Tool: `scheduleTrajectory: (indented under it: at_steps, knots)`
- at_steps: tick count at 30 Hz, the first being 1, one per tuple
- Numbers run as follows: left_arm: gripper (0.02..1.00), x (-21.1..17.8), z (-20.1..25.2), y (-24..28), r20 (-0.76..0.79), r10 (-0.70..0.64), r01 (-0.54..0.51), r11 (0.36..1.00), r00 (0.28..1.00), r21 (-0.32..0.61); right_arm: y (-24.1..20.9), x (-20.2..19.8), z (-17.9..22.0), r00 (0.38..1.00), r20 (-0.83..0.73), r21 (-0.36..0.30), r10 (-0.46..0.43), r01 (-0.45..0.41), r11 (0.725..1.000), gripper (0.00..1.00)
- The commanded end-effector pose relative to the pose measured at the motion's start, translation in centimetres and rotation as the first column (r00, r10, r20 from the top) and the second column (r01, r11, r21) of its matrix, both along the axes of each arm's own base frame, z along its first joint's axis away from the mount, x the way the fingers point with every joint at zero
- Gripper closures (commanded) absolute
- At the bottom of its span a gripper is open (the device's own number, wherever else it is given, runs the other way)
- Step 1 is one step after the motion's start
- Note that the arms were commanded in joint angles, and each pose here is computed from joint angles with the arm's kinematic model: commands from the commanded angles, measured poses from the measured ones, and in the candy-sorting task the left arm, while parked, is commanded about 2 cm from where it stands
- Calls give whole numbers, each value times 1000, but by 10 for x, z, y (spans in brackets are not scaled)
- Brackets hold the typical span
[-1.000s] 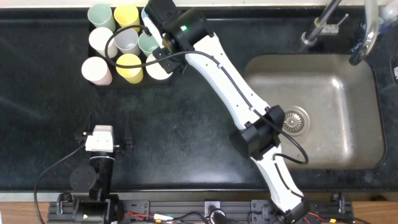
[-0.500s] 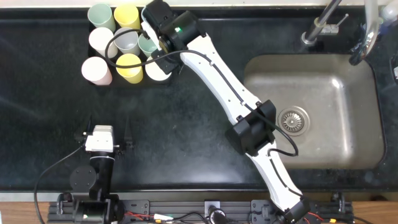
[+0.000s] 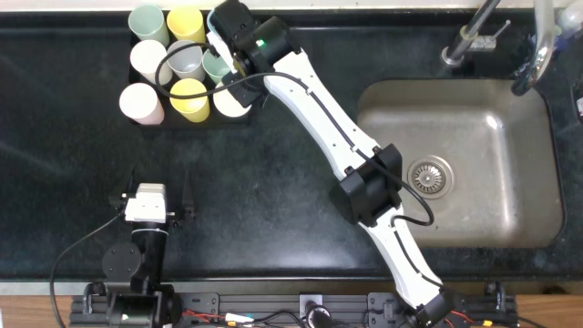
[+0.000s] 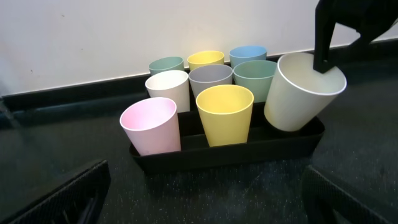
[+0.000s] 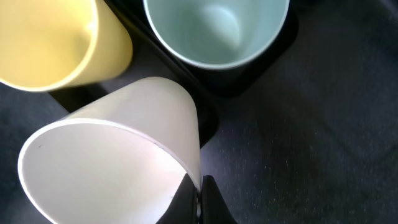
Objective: Store Cups
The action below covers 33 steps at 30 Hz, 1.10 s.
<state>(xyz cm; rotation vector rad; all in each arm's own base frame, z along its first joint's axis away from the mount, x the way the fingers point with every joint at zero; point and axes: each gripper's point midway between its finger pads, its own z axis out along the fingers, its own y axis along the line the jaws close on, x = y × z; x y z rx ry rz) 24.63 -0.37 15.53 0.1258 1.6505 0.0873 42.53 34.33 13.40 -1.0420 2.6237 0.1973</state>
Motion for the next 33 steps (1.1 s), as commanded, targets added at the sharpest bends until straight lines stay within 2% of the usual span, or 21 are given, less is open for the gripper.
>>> scheduleTrajectory:
  at_steps: [1,8,14,28,30,32,33]
  knots:
    - [18,-1,1,-1,6,-10,10,1000,1000,14,-1,2,-17,1000,-25,-20,0,0,1000,956]
    - [18,-1,1,-1,6,-10,10,1000,1000,14,1,0,-26,999,-49,-17,9,-10,1000,954]
    - [18,-1,1,-1,6,-10,10,1000,1000,14,7,-1,-26,998,-57,15,23,-22,1000,956]
    - [18,-1,1,-1,6,-10,10,1000,1000,14,9,2,-32,998,-58,12,22,-22,1000,943]
    - [18,-1,1,-1,6,-10,10,1000,1000,14,9,2,-32,998,-58,12,22,-22,1000,897]
    - [18,-1,1,-1,6,-10,10,1000,1000,14,8,1,-32,998,-60,10,22,-21,1000,669]
    - [18,-1,1,-1,6,-10,10,1000,1000,14,8,1,-33,998,-62,9,22,-22,1000,601]
